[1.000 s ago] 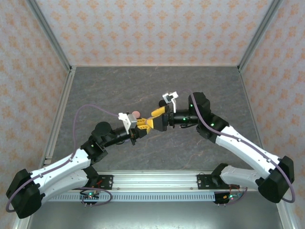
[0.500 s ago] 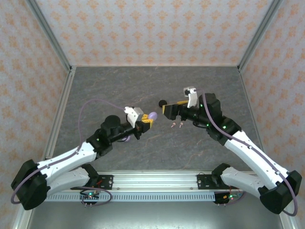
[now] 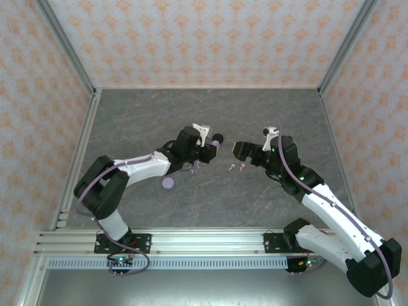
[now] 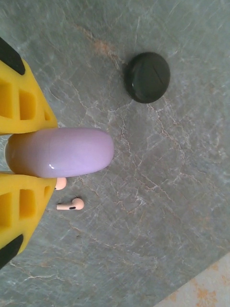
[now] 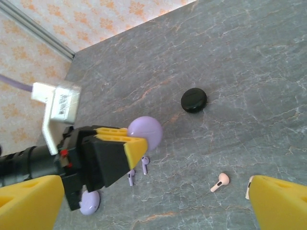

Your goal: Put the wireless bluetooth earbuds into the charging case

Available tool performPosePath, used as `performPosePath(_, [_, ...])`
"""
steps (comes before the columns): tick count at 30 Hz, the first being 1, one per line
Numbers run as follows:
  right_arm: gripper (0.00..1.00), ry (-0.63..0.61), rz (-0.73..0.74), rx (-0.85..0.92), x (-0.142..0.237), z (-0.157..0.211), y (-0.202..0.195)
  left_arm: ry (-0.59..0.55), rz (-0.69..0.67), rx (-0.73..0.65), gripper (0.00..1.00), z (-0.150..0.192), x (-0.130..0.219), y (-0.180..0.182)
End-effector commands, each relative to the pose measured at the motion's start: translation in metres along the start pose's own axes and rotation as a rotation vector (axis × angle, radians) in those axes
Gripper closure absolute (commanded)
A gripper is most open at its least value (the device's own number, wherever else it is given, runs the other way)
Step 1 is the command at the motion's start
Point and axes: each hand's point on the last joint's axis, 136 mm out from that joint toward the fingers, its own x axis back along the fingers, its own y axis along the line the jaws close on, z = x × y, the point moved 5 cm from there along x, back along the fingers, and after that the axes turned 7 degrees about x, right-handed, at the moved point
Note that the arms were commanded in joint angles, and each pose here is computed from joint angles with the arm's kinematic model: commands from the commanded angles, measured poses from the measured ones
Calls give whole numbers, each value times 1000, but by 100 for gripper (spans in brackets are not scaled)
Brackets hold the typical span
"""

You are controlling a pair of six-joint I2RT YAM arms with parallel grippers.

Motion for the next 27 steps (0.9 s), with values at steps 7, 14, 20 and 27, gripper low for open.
performPosePath(7, [1,-10,41,-13,0,7,-11,119,19,137,93,4,-45,0])
performPosePath(14, [1,14,73,-15,0,16,-18,152,4,179,80,15,-67,10])
performPosePath(20, [1,34,94,-5,1,20,-21,171,-31,182,67,22,-69,20])
performPosePath(27, [1,47,132,6,5,19,-24,146,-109,155,50,18,-55,35])
